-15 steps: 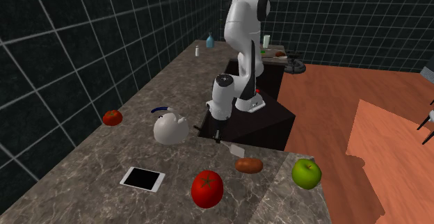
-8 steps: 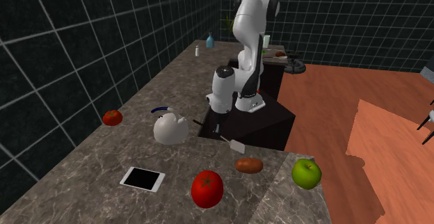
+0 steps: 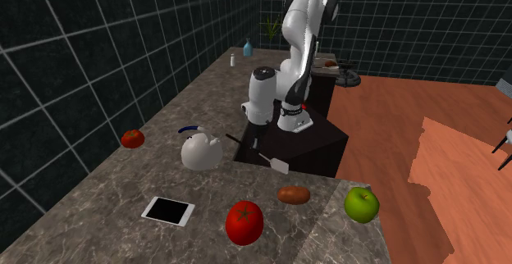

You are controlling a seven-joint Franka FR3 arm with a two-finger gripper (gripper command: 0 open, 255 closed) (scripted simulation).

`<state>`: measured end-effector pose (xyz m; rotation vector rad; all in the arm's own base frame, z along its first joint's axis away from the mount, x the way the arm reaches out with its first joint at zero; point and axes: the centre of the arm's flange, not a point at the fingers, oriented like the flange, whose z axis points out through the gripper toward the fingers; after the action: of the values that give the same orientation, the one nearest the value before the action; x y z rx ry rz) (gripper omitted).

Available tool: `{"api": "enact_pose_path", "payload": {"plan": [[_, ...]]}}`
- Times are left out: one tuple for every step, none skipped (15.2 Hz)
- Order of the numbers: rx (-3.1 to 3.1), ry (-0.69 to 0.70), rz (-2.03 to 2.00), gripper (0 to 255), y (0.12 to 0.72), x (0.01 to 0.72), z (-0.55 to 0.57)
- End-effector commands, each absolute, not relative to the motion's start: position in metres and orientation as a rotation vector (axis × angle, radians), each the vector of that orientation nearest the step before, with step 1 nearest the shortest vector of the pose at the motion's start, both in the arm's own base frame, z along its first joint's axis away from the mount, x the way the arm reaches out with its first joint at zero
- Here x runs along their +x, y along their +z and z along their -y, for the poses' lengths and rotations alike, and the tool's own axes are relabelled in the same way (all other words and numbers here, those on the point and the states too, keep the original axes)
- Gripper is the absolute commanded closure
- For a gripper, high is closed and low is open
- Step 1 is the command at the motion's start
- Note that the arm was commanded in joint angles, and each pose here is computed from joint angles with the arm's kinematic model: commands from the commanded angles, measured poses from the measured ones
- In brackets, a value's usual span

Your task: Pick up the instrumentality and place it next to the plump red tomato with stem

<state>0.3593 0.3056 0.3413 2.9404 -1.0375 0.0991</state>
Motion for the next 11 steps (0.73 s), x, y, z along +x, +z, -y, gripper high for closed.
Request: {"api": "enact_pose_path", "payload": {"plan": [[2.941, 0.098, 1.036, 255, 0.345, 0.368, -0.287], [2.941, 0.098, 1.036, 255, 0.345, 0.374, -0.275], [2.941, 0.098, 1.036, 255, 0.345, 0.379, -0.263], [2.941, 0.098, 1.036, 255, 0.345, 0.385, -0.251], [2.941, 0.098, 1.036, 255, 0.345, 0.391, -0.239], [2.941, 0.098, 1.036, 255, 0.345, 0.396, -0.228], [2.941, 0.098, 1.036, 255, 0.345, 0.402, -0.216], [2.941, 0.098, 1.036, 255, 0.345, 0.408, -0.204], [2.941, 0.098, 1.036, 255, 0.345, 0.413, -0.192], [2.941, 0.098, 1.036, 255, 0.345, 0.419, -0.180], [2.941, 0.098, 1.036, 255, 0.345, 0.424, -0.168]]}}
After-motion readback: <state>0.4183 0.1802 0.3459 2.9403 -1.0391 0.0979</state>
